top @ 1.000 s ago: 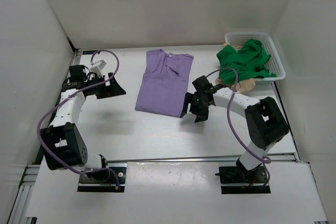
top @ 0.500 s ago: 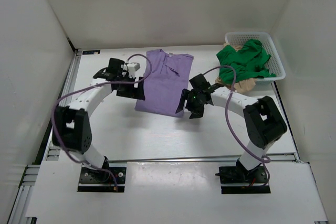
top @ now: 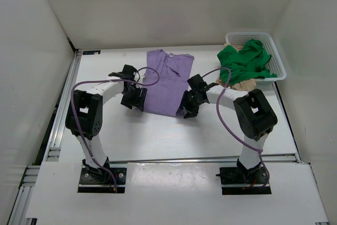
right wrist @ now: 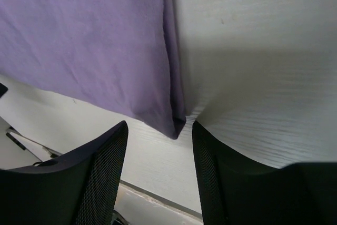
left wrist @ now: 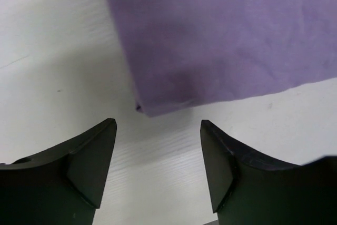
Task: Fold and stack the t-shirts
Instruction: Grab one side of the 2/3 rectangular tshirt with both arms
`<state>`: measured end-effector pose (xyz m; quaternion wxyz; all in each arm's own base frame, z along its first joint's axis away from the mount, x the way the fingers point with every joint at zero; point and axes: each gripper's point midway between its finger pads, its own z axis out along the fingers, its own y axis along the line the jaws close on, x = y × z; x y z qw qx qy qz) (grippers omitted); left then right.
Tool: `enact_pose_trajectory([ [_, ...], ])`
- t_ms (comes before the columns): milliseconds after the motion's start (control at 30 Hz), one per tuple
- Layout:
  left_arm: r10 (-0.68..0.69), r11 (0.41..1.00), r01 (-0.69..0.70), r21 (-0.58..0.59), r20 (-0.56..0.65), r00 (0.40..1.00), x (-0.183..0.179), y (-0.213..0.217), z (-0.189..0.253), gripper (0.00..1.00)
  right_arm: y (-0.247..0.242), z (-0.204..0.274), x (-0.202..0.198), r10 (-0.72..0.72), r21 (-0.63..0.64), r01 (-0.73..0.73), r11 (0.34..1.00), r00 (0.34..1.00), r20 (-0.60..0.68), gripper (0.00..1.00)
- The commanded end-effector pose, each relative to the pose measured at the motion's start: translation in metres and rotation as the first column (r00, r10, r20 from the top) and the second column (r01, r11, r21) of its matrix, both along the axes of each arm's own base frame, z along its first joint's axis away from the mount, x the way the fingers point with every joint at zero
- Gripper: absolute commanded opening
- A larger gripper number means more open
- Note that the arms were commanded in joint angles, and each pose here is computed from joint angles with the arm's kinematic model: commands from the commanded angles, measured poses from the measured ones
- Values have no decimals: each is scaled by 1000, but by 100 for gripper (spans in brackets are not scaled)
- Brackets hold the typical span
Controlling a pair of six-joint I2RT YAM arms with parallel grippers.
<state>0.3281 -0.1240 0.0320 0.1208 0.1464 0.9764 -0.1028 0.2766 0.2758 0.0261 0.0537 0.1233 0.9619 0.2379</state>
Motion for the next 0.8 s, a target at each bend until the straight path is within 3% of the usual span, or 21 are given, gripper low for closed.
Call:
enact_pose_trajectory([
  [0,-17,1000,17,-17,19,1000,9,-9,5,74,6,0,16,-18,3,18,1000,999,26,55],
  [100,-17,1000,18,-17,20,1000,11,-10,4,68,8,-5,18,-26,-2,26,1000,1000,12,44],
  [233,-28,998,28,-51,0,1000,12,-18,3,50,9,-6,20,-26,-2,26,1000,1000,12,25],
  [367,-31,998,31,-61,-4,1000,16,-21,2,24,4,-2,26,-44,4,44,999,999,21,6],
  [400,-31,998,31,-61,-4,1000,18,-21,1,10,4,2,26,-35,7,35,999,999,33,3],
  [633,-31,997,34,-72,34,999,-5,-15,24,10,-8,26,18,39,-19,-38,999,994,98,0],
  [767,-64,998,63,19,23,998,-55,-1,43,10,-17,40,-23,138,-80,-129,988,984,116,0],
])
